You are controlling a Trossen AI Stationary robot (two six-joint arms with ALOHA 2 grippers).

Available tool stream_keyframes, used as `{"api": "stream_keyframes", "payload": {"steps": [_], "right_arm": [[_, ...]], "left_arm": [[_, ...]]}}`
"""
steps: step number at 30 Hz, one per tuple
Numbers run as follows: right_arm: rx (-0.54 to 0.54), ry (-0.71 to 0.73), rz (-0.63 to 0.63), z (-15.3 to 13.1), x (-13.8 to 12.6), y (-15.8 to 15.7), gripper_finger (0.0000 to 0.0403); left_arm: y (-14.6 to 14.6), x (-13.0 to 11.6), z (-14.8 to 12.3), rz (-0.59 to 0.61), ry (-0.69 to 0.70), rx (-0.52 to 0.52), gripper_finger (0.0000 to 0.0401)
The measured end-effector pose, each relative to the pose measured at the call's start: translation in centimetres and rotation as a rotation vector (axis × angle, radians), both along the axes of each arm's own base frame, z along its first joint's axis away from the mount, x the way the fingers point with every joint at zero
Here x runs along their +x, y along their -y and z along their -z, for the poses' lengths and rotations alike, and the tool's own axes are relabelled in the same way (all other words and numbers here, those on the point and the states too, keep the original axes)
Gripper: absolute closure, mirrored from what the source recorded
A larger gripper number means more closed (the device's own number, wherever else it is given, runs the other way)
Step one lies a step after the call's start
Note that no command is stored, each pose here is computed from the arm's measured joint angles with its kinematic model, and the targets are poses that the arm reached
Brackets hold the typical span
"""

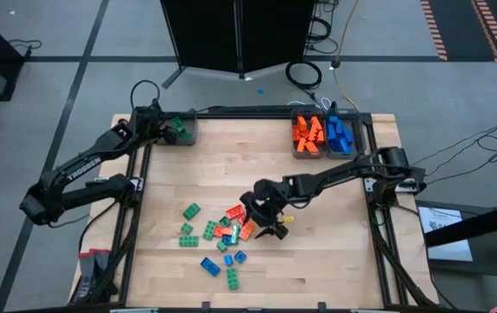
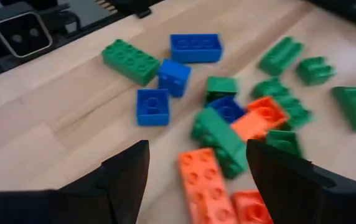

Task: Sort blocks
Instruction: Put the orange game piece into the middle black bin

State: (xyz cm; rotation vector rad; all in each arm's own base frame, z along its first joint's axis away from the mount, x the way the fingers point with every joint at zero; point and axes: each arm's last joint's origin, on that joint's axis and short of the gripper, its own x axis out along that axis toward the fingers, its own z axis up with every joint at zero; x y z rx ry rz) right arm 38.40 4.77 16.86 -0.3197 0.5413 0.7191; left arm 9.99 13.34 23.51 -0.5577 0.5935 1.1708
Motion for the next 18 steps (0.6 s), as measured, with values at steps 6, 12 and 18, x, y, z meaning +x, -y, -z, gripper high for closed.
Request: {"api": "stream_keyframes", "payload": {"steps": [6, 12, 18], "right_arm": [[-0.012, -0.016, 0.01, 2.4, 0.7, -0.8, 0.0138], [-0.01, -0.02, 0.059, 3.5, 1.2, -0.5, 0.0138], [-0.022, -0.032, 0.075, 3.6, 1.2, -0.3, 0.0138]], "left_arm": [[0.0, 0.0, 0.0, 0.0, 0.0, 0.0, 0.0125], [0.0, 0.0, 0.0, 0.002, -0.002, 0.0, 0.0125], [0.0, 0.0, 0.0, 0.005, -0.006, 0.001, 0.0125]]}}
